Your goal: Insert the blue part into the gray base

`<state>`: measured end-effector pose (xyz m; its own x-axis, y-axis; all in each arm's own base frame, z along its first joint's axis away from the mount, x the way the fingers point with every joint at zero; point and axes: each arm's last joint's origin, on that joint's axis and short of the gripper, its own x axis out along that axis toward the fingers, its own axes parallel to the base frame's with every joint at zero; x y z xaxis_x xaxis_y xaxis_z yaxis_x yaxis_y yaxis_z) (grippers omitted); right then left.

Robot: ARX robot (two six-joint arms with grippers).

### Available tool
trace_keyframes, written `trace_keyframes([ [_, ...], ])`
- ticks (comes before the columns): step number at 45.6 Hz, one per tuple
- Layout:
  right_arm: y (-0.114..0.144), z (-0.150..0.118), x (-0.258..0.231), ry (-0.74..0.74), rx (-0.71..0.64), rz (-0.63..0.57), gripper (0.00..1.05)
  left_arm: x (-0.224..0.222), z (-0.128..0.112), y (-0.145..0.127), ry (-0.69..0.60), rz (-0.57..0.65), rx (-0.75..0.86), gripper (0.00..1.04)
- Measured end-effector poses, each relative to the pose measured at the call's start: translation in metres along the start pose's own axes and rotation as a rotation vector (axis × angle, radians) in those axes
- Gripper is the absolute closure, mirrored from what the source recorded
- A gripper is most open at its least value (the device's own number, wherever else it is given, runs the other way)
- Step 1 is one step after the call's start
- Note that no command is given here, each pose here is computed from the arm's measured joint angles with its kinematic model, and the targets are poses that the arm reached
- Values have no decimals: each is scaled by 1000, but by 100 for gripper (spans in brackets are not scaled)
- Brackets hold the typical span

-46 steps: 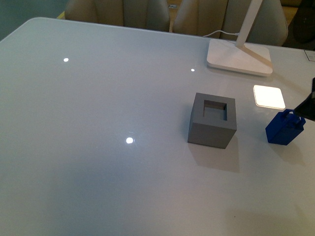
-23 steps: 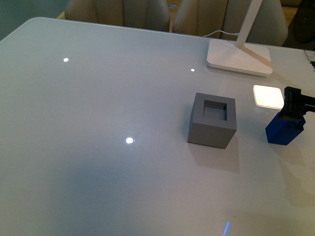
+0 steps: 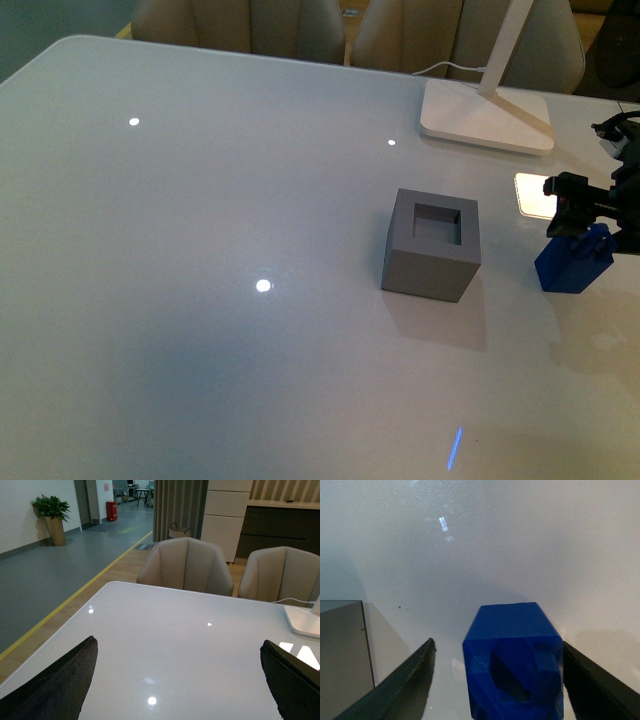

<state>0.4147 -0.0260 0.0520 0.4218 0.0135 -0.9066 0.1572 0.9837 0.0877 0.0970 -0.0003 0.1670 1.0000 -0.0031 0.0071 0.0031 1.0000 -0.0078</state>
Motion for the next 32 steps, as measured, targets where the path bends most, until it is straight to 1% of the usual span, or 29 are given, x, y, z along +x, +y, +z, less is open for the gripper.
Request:
trace_keyframes([
  [1,0,0,0,3,0,0,42,0,0,0,0,0,0,7],
  [4,0,-1,0,10,2,-1,53,0,0,0,0,0,0,7],
  [5,0,-1,0,11,4,-2,55,0,0,0,0,0,0,7],
  [7,0,-2,0,13,5,-2,57,0,0,0,0,0,0,7],
  [14,0,-10,-5,26,13,-6,59,0,0,0,0,0,0,7],
  [20,6,-16,-21,23,8,4,60,0,0,0,0,0,0,7],
  [27,21,-8,-54,-39,-8,32,60,0,0,0,0,0,0,7],
  [32,39,1,-84,-92,-35,61,60,0,0,0,0,0,0,7],
])
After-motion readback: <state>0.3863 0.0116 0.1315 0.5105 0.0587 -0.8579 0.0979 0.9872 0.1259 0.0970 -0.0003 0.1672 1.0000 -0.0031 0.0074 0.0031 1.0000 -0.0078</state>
